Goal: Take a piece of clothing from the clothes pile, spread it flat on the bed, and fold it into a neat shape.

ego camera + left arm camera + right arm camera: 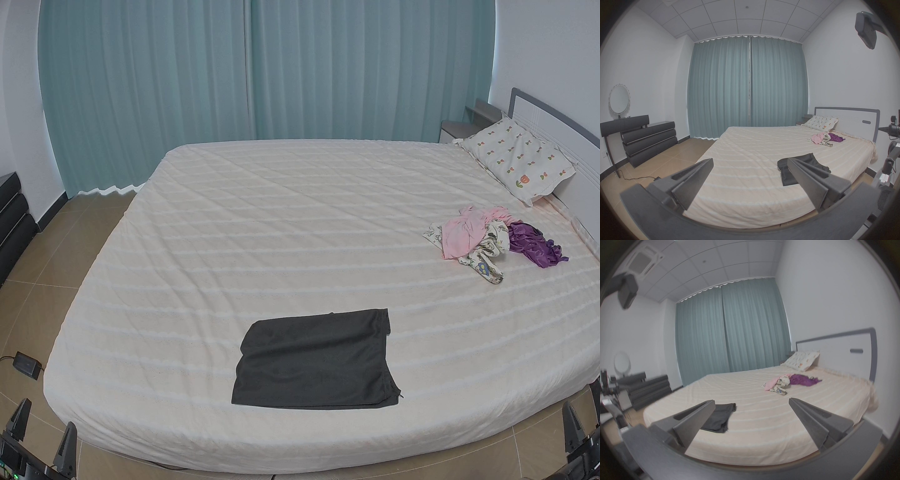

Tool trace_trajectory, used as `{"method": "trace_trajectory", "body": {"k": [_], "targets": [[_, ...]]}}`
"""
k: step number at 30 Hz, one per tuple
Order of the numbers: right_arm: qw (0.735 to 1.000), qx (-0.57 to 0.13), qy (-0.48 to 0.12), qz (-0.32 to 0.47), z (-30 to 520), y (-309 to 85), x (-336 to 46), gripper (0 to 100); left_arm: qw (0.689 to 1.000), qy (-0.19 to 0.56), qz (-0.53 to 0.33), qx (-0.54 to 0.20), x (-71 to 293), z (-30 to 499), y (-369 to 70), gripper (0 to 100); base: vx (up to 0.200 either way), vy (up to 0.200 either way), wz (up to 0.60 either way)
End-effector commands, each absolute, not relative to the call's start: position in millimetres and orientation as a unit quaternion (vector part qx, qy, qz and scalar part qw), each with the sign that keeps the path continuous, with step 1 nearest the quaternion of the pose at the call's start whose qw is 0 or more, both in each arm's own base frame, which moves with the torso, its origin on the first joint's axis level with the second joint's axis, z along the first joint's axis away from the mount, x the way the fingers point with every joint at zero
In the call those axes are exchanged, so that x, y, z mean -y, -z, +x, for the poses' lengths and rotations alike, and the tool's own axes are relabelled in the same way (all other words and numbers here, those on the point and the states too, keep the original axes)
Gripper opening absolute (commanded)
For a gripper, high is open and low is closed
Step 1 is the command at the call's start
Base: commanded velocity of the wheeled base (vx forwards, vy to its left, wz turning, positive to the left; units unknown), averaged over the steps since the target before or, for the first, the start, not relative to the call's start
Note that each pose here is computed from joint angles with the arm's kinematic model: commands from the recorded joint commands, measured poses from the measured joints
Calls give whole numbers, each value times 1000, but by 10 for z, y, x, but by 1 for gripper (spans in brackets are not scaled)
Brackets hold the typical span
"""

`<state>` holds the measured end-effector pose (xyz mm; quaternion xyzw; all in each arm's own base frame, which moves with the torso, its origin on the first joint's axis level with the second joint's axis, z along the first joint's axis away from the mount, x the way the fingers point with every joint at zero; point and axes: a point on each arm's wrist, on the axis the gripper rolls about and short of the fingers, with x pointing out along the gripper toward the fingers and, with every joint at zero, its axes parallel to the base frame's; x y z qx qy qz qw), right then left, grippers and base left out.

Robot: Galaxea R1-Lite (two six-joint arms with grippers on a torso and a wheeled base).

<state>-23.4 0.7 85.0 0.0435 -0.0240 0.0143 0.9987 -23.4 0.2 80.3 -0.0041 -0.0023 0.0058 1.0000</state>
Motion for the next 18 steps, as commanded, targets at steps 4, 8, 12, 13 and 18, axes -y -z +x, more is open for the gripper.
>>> {"method": "trace_trajectory", "body": {"k": [4,8,12,13,18], "targets": [[999,31,-14,-29,-229,-820,-5,100,1000,-6,-5,0,-2,-230,-760,100,0,0,0],[999,31,-35,5,-229,-821,-16,100,1000,-6,-5,1,-2,-232,-764,100,0,0,0],[999,27,-18,-24,-235,-828,-8,100,1000,-6,-5,1,-2,-232,-764,100,0,0,0],[999,26,-12,-32,-235,-825,-6,100,1000,-6,-5,0,-2,-230,-760,100,0,0,0],[999,4,44,-32,-249,-820,20,100,1000,-6,-4,1,-2,-232,-764,100,0,0,0]]}}
